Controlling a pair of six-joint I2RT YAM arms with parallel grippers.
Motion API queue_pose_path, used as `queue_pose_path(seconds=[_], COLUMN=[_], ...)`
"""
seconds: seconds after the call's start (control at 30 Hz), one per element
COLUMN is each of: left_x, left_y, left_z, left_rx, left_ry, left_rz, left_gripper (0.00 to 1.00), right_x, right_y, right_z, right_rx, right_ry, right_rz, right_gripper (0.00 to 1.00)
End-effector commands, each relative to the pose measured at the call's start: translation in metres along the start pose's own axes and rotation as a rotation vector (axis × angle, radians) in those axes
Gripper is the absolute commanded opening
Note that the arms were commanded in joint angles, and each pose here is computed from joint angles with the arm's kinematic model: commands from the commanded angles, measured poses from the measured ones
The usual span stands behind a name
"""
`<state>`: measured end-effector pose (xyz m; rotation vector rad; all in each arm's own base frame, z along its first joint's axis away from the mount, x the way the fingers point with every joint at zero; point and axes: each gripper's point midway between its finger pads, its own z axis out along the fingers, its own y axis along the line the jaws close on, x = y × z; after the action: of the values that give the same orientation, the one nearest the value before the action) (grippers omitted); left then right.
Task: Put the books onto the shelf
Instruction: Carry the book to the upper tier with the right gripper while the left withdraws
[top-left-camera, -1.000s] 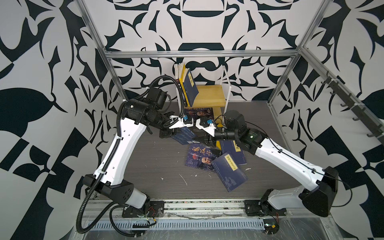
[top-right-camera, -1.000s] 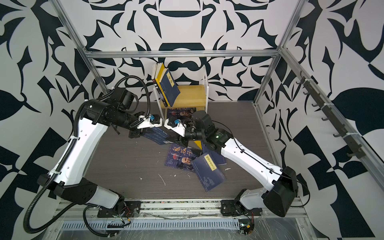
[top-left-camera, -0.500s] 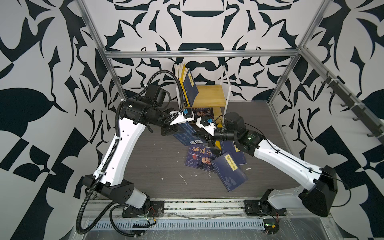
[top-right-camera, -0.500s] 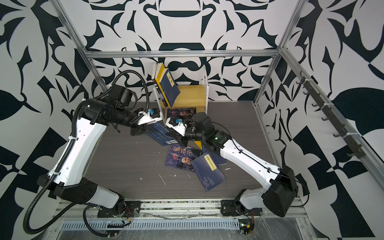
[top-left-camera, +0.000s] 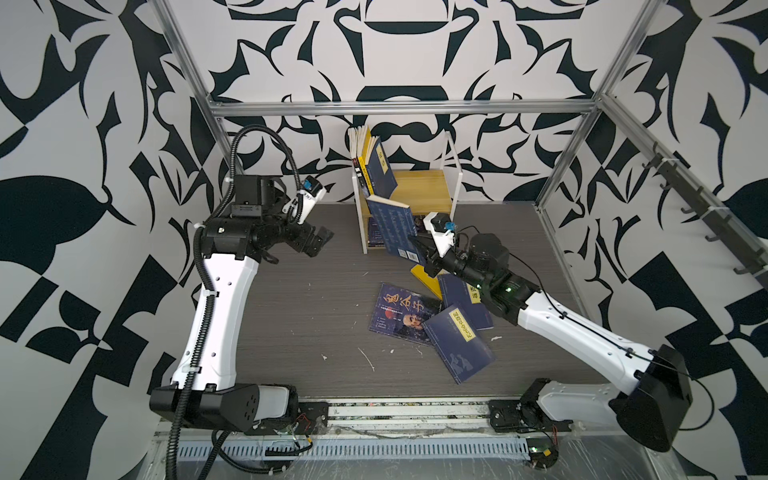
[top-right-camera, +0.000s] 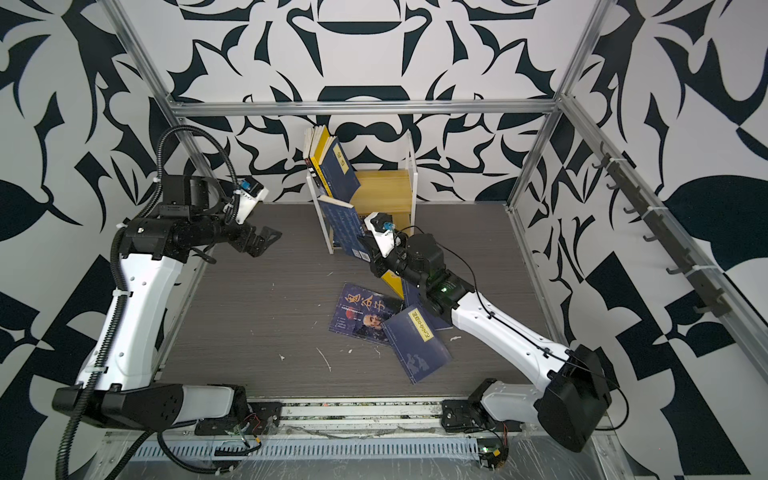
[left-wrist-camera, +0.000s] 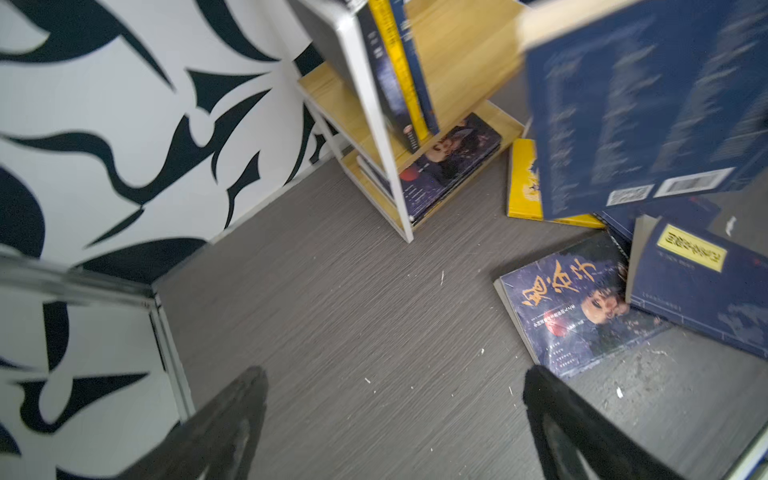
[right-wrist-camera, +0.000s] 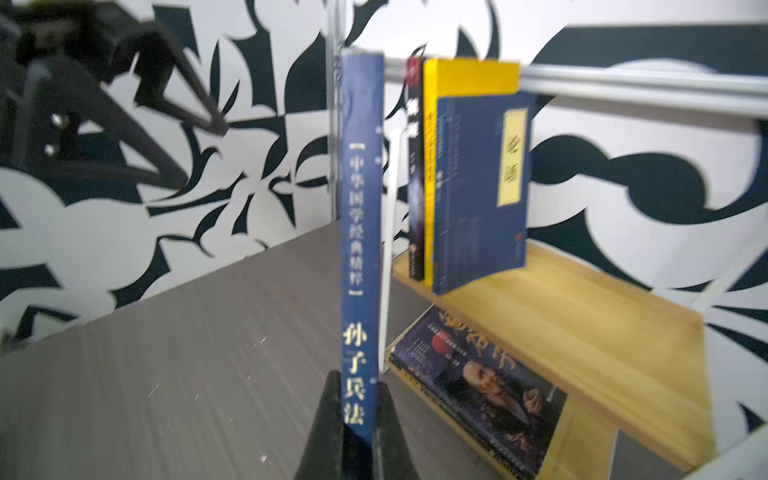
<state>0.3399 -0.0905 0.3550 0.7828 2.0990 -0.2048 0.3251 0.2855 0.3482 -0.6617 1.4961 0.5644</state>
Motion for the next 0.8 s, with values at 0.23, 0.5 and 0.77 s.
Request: queue_pose_path(seconds=[0.23, 0.5, 0.77], left_x=[0.040, 0.069, 0.076], left_y=[-0.001, 0.004, 0.011], left_z=[0.006, 0.019, 0.021], left_rx=[-0.026, 0.012, 0.047], left_ry=[-0.029, -0.083, -0.127], left_rz=[-0.332, -0.545, -0.647], left_gripper=[1.00, 1.00, 1.00], right_x=[-0.099, -0.092, -0.055], right_y=[-0.080, -0.102, -0.110], right_z=[-0.011, 0.025, 0.081], right_rx=[0.485, 0.614, 0.633], right_ry=[-0.473, -0.534, -0.518], right_rz=[0.006, 0.002, 0.049], right_gripper=[0.00, 0.00, 0.00])
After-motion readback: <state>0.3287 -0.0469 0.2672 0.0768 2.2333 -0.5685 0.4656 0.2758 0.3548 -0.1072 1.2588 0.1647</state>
